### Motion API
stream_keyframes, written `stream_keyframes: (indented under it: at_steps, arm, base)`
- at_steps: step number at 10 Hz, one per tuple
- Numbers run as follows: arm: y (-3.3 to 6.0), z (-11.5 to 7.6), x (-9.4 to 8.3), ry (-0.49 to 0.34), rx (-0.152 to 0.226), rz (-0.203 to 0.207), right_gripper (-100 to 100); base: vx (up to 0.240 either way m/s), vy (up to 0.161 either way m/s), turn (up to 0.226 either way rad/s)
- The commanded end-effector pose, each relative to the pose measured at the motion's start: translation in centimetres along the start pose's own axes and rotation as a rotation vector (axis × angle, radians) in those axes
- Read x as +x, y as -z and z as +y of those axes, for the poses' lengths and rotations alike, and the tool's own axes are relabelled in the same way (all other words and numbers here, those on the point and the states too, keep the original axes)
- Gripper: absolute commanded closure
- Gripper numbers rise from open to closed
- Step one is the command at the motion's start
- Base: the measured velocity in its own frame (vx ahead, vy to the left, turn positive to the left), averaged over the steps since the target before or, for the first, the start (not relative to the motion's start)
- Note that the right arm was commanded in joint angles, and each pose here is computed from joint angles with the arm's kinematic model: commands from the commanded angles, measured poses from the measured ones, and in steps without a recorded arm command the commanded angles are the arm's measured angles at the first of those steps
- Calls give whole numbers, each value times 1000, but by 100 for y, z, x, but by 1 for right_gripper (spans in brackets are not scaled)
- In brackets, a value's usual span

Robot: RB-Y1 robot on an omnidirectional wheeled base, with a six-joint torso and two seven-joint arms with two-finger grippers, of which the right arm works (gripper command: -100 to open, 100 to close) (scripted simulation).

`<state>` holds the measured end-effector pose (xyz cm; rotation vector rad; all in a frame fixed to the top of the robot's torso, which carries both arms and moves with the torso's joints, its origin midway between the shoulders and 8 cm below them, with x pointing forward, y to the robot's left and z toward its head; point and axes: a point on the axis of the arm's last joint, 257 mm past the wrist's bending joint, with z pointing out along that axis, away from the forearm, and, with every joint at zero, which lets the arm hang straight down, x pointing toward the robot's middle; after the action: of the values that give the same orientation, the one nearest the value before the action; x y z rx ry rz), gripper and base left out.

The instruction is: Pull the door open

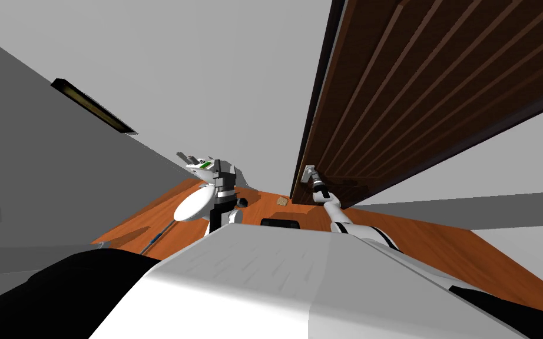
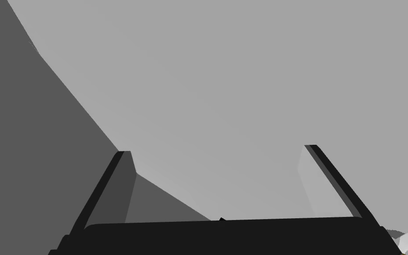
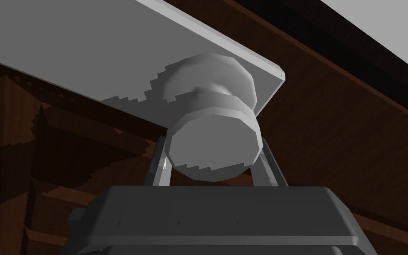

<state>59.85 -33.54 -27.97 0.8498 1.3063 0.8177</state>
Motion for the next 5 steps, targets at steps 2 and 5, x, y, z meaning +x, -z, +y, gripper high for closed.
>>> stream_keyframes:
  at_steps: [2,5]
  arm:
    - [4,-5,-79,-130,2,-31,100]
    - [12,-26,-131,-208,5,-47,100]
  base:
    - [-63,-44,161]
    - [-52,-38,89]
